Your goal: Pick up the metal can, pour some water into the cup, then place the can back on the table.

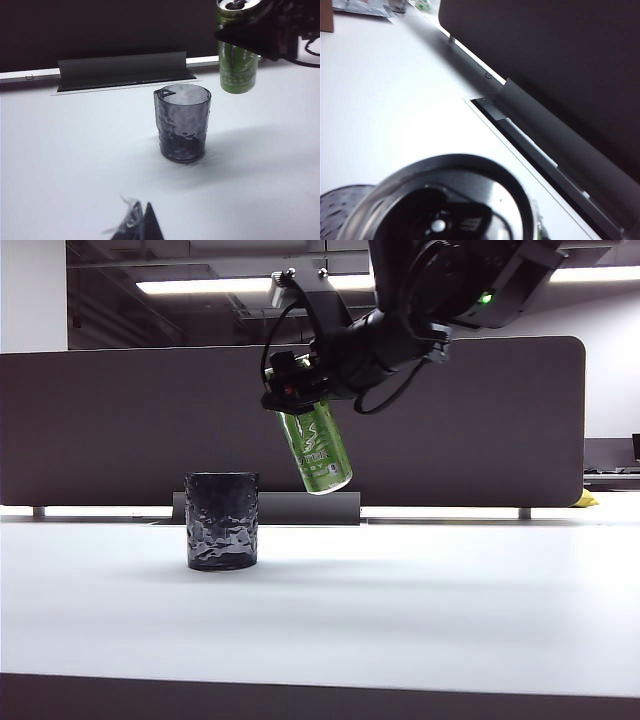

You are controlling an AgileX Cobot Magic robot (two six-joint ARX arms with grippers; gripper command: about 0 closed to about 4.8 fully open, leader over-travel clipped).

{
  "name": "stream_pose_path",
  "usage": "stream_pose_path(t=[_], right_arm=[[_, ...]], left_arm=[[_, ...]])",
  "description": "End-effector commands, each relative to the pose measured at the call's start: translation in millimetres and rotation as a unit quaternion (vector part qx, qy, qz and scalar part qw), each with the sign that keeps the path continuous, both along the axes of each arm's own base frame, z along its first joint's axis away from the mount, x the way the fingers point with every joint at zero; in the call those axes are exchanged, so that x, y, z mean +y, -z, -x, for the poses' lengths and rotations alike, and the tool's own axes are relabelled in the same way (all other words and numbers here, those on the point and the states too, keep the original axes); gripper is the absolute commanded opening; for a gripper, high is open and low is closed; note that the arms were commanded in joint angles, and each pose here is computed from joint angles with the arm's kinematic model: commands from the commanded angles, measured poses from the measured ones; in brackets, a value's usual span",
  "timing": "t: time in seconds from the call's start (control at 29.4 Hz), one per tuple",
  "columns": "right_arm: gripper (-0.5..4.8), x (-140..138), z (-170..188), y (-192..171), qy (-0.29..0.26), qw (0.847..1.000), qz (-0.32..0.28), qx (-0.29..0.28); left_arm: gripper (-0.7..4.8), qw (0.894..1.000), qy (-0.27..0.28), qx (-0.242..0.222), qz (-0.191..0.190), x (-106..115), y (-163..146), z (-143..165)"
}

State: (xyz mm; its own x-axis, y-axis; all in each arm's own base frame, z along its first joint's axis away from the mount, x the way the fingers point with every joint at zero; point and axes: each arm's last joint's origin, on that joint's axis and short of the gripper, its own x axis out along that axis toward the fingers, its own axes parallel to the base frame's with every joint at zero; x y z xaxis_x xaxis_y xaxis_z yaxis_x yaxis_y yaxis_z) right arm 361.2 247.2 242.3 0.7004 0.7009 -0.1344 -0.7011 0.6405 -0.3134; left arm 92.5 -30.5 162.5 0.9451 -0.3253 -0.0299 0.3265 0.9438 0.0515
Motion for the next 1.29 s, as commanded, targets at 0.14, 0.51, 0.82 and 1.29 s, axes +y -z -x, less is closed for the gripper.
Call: stream_pose_path(t=[0.14, 0.51, 0.82, 1.29], right_arm=[[2.69, 11.3, -6.9, -14.3, -0.003, 0.999, 0.026, -0.04], [2.69, 20.9, -5.3, -7.3, -0.019, 0.996, 0.072, -0.058], [2.69, 30.7, -1.4, -0.4, -0.025, 0.991, 0.102, -0.081], [2.69, 35.1, 1.2, 1.1, -0.028, 0.98, 0.15, -0.125]], left_arm=[[-0.05, 1.0, 0.002, -0.006, 0.002, -0.1, -1.6, 0.0], [-0.05, 1.0, -0.003, -0.006, 0.002, 1.0, -1.5, -0.4], [-0.05, 0.998, -0.056, -0.006, 0.002, 10.5, -1.6, -2.9], [-0.05, 0.998, -0.055, -0.006, 0.002, 10.5, -1.6, -2.9]])
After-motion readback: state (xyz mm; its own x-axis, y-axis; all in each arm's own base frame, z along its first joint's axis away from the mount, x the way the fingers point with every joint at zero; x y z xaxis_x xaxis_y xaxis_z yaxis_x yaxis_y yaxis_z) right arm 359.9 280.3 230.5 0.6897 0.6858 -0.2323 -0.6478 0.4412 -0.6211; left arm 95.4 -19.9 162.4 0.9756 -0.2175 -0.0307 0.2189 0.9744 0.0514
